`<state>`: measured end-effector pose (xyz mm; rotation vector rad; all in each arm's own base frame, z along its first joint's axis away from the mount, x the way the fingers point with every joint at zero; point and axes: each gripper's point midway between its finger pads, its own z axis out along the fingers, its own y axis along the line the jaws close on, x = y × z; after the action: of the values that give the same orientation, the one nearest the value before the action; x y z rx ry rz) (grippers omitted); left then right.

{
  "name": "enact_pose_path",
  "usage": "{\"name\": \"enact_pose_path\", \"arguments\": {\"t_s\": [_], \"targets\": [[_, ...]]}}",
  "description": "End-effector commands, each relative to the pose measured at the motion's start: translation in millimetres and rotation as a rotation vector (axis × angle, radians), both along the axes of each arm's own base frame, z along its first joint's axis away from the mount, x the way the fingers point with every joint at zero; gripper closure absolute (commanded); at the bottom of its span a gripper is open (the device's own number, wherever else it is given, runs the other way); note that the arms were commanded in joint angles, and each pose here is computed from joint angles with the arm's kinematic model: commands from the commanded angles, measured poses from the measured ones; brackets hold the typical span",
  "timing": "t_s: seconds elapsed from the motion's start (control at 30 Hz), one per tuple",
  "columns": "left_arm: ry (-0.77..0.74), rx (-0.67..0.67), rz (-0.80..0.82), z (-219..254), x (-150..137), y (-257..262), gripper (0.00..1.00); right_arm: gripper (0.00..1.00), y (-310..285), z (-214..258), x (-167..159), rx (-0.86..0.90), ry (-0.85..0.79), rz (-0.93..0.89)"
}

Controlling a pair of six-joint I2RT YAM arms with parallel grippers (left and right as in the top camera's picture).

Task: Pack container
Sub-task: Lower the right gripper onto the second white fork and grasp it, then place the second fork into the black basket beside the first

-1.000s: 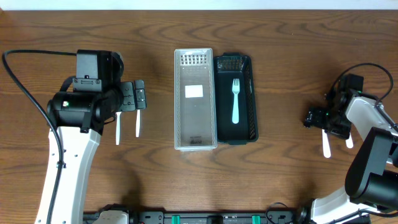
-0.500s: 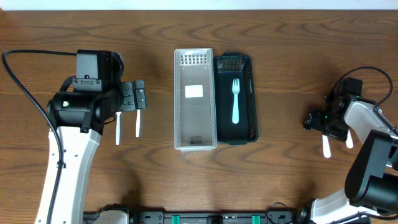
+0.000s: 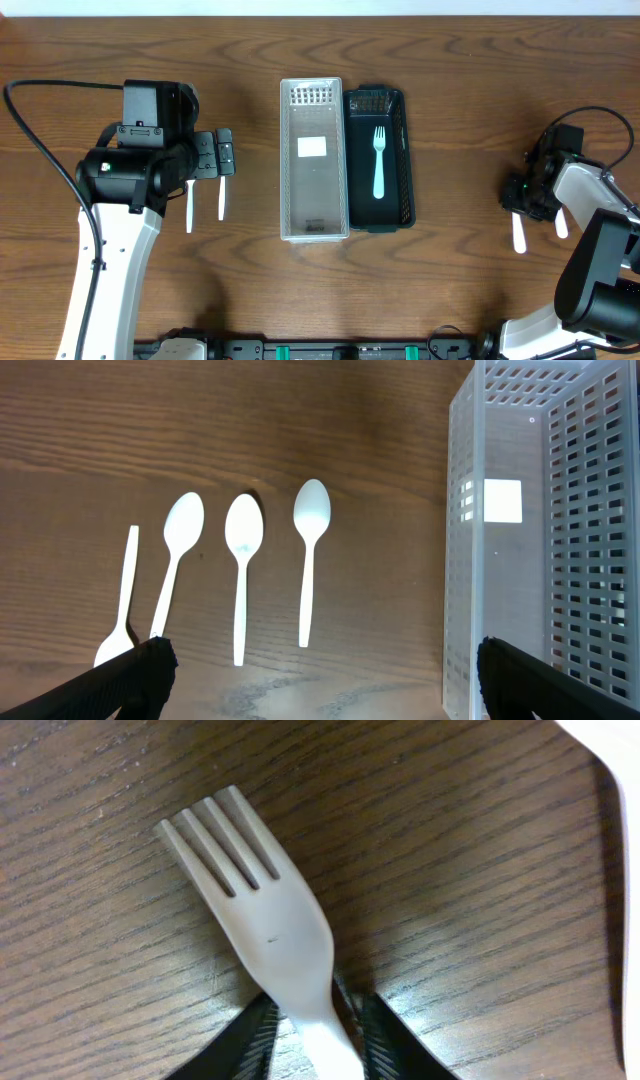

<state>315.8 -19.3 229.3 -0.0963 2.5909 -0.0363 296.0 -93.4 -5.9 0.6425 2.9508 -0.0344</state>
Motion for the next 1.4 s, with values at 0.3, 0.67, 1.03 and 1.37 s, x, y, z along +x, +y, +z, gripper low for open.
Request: {"name": "enact_pose_path", "arguments": {"t_s": [0.3, 0.67, 1.03, 1.37], "targets": [[-0.016, 0.007, -0.008, 5.8, 1.8, 0.9, 0.02, 0.83, 10.9, -11.9, -9.1, 0.06, 0.024, -0.026], [-0.016, 0.007, -0.008, 5.8, 1.8, 0.9, 0.02, 0.99, 23.5, 32.3, 18.1, 0.107, -0.002, 0.002], [-0.017, 0.007, -0.008, 5.9, 1.9, 0.9, 0.02, 0.99, 127.7, 179.0, 99.8, 0.071, -0.302, 0.332], [-0.017, 0.007, -0.008, 5.9, 1.9, 0.9, 0.02, 0.99, 249.1, 175.4, 98.7, 0.129, -0.331, 0.563]]}}
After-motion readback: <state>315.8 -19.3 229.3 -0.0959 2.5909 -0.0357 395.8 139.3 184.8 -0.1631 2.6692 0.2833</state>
